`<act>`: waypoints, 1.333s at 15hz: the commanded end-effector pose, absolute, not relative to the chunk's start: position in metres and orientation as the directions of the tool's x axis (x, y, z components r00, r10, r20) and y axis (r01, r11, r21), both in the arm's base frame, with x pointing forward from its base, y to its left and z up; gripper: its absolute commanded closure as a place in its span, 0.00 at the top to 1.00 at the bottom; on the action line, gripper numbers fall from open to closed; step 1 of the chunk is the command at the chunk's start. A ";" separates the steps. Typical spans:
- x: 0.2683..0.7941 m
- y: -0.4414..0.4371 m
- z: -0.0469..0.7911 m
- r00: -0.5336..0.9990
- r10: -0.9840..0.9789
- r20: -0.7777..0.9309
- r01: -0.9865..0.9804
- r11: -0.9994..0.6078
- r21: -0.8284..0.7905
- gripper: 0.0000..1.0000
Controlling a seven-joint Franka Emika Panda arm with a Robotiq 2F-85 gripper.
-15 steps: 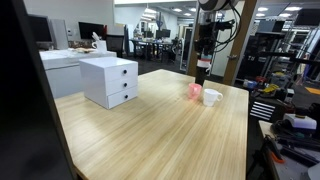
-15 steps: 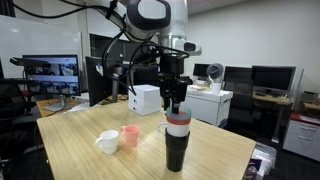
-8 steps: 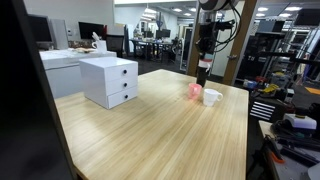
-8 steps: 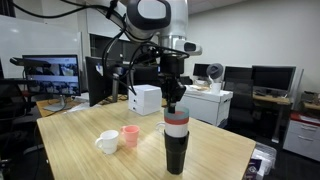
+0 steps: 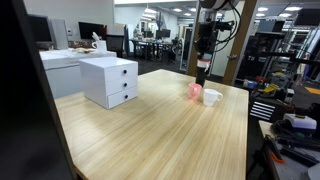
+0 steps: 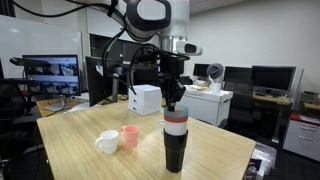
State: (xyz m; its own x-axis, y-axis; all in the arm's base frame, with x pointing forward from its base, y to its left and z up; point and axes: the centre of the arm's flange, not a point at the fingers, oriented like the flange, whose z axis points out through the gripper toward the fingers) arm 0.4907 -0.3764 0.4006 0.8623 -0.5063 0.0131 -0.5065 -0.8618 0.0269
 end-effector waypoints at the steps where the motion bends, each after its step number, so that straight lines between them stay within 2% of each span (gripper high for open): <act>1: 0.486 -0.380 0.402 0.875 -0.483 0.028 -0.483 -0.876 -0.014 0.47; 7: 0.484 -0.382 0.405 0.876 -0.480 0.037 -0.479 -0.877 -0.030 0.87; 9: 0.483 -0.382 0.405 0.874 -0.484 0.038 -0.483 -0.875 -0.032 0.49; 10: 0.483 -0.383 0.405 0.874 -0.484 0.039 -0.483 -0.875 -0.032 0.48; 11: 0.483 -0.382 0.406 0.874 -0.484 0.041 -0.483 -0.875 -0.032 0.42; 14: 0.483 -0.383 0.408 0.874 -0.484 0.045 -0.483 -0.875 -0.032 0.19; 15: 0.483 -0.382 0.409 0.875 -0.481 0.048 -0.480 -0.877 -0.033 0.09; 16: 0.483 -0.381 0.411 0.876 -0.480 0.052 -0.479 -0.877 -0.033 0.03; 17: 0.483 -0.381 0.412 0.876 -0.479 0.054 -0.478 -0.878 -0.033 0.06; 18: 0.484 -0.381 0.413 0.876 -0.478 0.057 -0.477 -0.878 -0.033 0.00; 20: 0.484 -0.380 0.420 0.878 -0.475 0.068 -0.473 -0.880 -0.034 0.04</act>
